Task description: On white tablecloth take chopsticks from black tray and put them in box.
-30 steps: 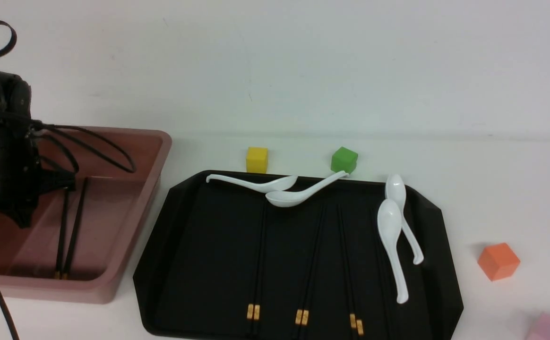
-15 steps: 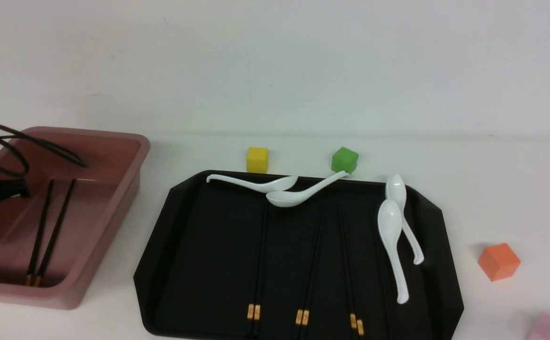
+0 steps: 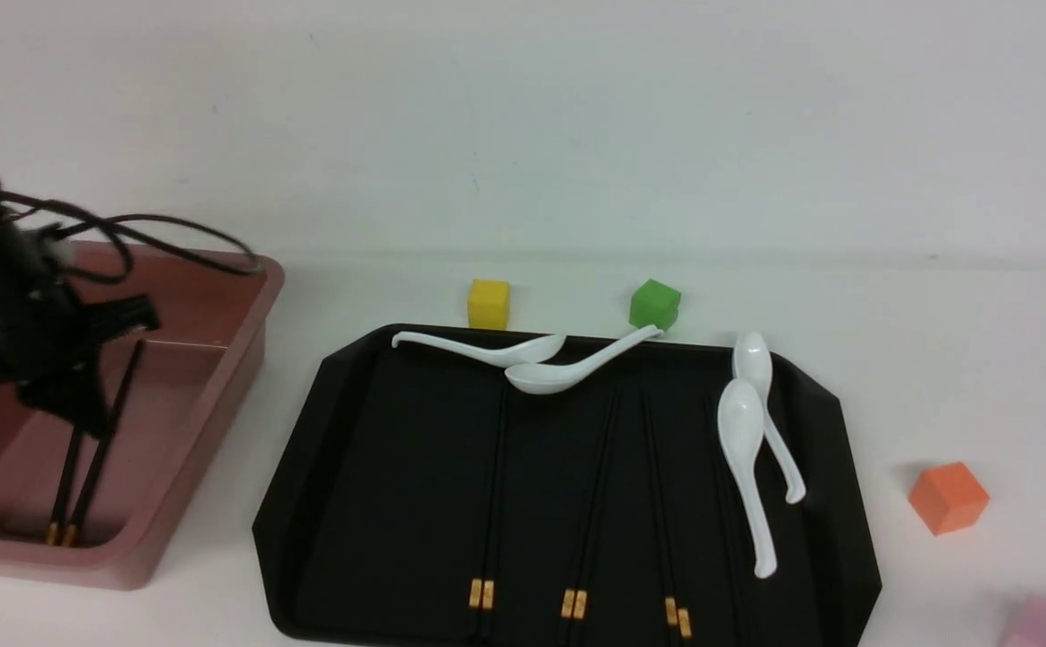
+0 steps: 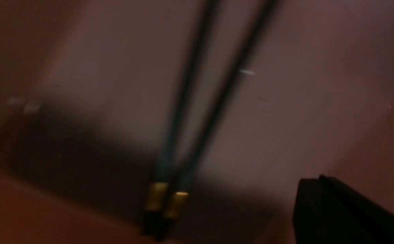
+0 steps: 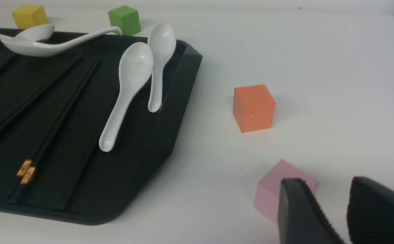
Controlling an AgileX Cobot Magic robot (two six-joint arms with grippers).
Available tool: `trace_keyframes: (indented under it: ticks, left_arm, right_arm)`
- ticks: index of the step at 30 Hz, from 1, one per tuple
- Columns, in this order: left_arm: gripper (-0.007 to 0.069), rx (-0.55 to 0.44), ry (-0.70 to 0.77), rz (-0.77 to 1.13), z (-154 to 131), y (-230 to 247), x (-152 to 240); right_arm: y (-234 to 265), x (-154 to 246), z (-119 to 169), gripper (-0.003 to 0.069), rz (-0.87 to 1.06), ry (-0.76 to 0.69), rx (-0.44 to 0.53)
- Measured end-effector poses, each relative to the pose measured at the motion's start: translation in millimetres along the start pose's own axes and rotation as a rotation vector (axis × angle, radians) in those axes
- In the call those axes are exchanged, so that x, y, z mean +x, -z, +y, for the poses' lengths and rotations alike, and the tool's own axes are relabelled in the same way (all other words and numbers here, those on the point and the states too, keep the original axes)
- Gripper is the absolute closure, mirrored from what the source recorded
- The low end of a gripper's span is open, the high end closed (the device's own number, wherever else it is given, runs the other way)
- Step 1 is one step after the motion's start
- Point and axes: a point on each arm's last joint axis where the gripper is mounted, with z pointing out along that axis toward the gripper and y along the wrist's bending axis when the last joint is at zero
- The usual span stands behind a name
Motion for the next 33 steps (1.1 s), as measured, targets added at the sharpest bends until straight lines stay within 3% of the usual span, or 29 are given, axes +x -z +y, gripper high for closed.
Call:
trace_keyframes:
  ticks: [7,20,26,33]
  left_arm:
    - [0.0638,0.045,-0.102,-0.052,-48,-6,13]
    - [0.0638,0.11,-0.048,-0.132,-62,1,7]
    - [0.0638,0.118,-0.098,-0.17,-68,52,9]
    - [0.0638,0.109,-0.206,-0.271,-59,134,44]
  right_arm:
    - [0,0,0,0.0417,0.0,0.0,0.0]
    - [0,0,0,0.0417,0.0,0.0,0.0]
    - [0,0,0,0.0417,0.0,0.0,0.0]
    - [0,0,0,0.0417,0.0,0.0,0.0]
